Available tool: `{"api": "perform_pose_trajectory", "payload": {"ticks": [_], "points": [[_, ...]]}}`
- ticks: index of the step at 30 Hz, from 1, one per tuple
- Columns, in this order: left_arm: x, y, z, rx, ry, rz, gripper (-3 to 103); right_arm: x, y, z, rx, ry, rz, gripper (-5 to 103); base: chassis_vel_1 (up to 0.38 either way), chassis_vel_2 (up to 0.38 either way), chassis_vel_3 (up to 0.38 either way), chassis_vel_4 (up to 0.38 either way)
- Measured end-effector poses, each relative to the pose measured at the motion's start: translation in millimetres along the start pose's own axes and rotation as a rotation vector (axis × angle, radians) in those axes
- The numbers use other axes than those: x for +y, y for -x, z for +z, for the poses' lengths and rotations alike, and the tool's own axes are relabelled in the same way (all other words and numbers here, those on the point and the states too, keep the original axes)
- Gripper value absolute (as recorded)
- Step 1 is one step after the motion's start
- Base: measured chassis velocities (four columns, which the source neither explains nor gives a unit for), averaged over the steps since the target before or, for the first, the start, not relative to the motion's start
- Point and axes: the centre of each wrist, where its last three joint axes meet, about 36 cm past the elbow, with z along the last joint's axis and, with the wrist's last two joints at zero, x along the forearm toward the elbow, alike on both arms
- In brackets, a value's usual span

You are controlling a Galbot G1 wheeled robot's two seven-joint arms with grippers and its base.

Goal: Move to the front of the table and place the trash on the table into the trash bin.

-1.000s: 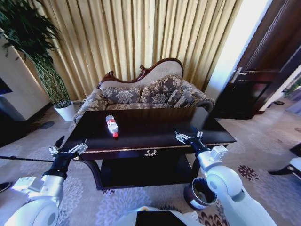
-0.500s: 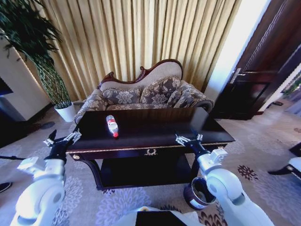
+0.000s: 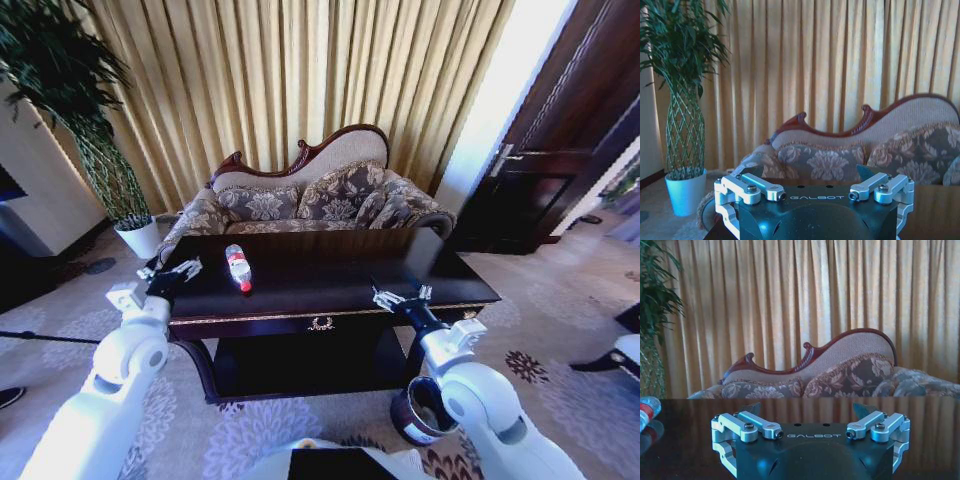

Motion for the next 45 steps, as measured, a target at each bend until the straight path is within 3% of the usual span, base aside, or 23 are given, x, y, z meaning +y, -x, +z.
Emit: {"api": "perform_pose_trajectory", "payload": {"ticks": [6, 11, 15, 19, 24, 34, 45], "points": [[-5.2, 19.9, -6.0, 0.008, 0.026, -0.001, 100, -2.0, 1.9, 6.5, 0.015, 0.007, 0.014, 100, 0.000, 0.000, 0.000, 0.000], [-23.9, 43.2, -3.8, 0.012, 0.024, -0.006, 100, -3.1, 2.9, -4.7, -0.013, 0.008, 0.019, 100, 0.000, 0.000, 0.000, 0.000], [-48.8, 50.1, 5.3, 0.037, 0.008, 0.009, 100, -6.5, 3.2, -9.8, -0.019, 0.003, 0.023, 100, 0.000, 0.000, 0.000, 0.000], [-86.1, 49.2, 35.1, 0.118, 0.003, -0.001, 100, -11.1, 7.5, -7.8, -0.015, -0.002, 0.032, 100, 0.000, 0.000, 0.000, 0.000], [-108.1, 49.2, 56.8, 0.164, 0.002, -0.010, 100, -11.1, 11.9, -6.1, -0.015, 0.000, 0.028, 100, 0.000, 0.000, 0.000, 0.000], [-125.5, 68.9, 70.0, 0.199, -0.034, -0.048, 100, -13.9, 13.2, -5.5, -0.010, -0.011, 0.026, 100, 0.000, 0.000, 0.000, 0.000], [-124.6, 84.1, 71.0, 0.233, -0.062, -0.079, 100, -17.5, 15.2, -9.4, -0.021, -0.015, 0.026, 100, 0.000, 0.000, 0.000, 0.000]]}}
